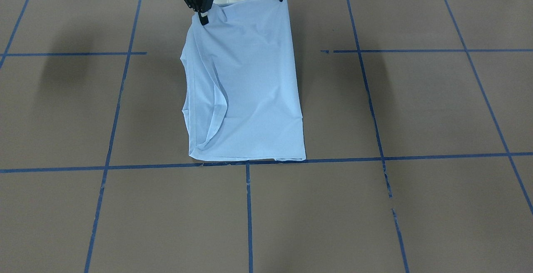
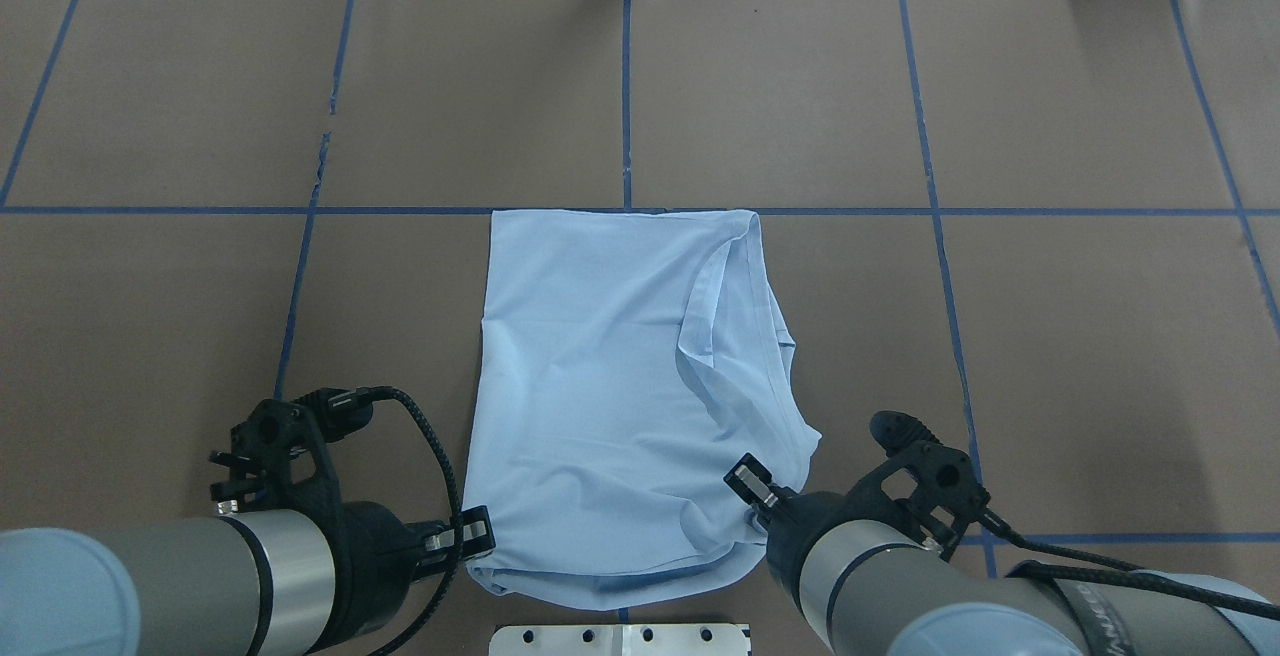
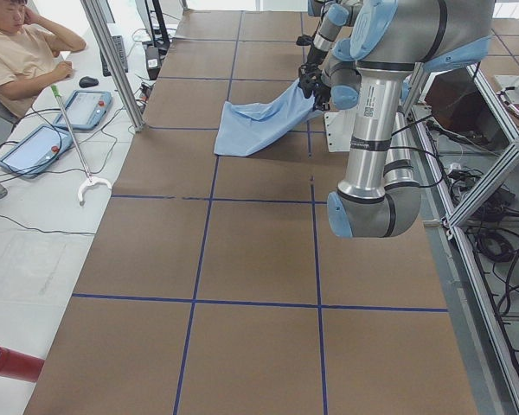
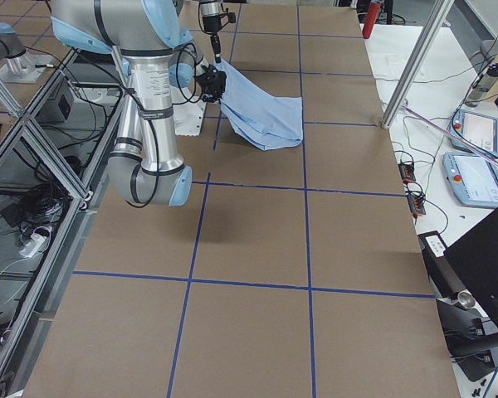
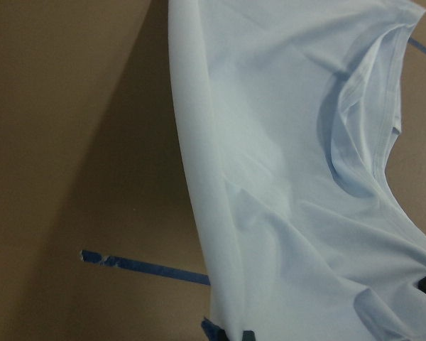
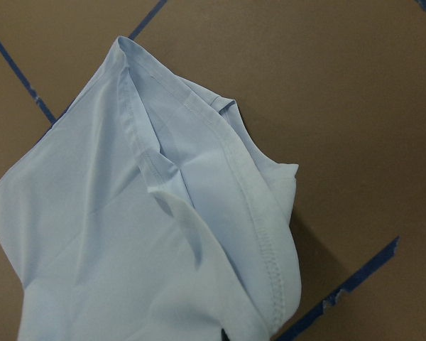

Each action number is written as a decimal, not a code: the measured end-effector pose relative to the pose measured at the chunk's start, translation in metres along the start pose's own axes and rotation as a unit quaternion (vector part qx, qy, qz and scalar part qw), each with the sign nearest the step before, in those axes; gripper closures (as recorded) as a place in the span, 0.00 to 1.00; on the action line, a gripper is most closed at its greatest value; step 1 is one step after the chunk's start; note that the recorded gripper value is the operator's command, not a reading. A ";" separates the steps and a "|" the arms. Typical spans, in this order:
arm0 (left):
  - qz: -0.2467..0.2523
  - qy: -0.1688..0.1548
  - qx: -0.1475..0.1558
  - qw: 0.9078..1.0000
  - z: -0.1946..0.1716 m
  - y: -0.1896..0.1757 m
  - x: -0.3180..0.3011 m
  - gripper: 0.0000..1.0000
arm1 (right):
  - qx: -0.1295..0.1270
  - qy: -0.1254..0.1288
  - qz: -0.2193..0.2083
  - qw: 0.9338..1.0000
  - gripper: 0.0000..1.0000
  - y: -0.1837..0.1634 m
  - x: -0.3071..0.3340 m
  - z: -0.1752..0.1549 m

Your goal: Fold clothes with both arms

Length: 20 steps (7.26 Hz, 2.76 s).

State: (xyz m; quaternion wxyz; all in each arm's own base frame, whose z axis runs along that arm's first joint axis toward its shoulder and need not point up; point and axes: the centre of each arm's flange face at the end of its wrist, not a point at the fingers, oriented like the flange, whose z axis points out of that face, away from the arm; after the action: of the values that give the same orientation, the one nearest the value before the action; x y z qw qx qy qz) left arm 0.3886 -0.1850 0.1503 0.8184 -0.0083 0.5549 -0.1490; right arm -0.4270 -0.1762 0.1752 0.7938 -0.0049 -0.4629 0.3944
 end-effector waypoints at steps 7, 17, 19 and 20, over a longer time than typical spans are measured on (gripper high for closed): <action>0.064 -0.057 0.097 0.992 0.073 -0.101 0.032 1.00 | 0.097 0.018 0.008 0.995 1.00 -0.042 -0.081 0.102; 0.077 -0.091 0.150 0.981 0.206 -0.211 0.008 1.00 | 0.138 0.042 0.003 0.990 1.00 -0.104 -0.148 0.249; 0.077 -0.091 0.151 0.981 0.206 -0.211 0.008 1.00 | 0.139 0.045 -0.002 0.989 0.82 -0.115 -0.150 0.249; 0.077 -0.089 0.151 0.982 0.206 -0.211 0.008 0.92 | 0.139 0.047 -0.007 0.989 0.18 -0.119 -0.150 0.249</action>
State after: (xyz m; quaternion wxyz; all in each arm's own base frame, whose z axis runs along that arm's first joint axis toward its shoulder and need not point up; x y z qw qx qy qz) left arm 0.5289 -0.4203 0.2597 0.8653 0.1445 0.4502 -0.1663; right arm -0.5760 -0.4418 0.2522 0.8107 0.0900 -0.3655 0.4484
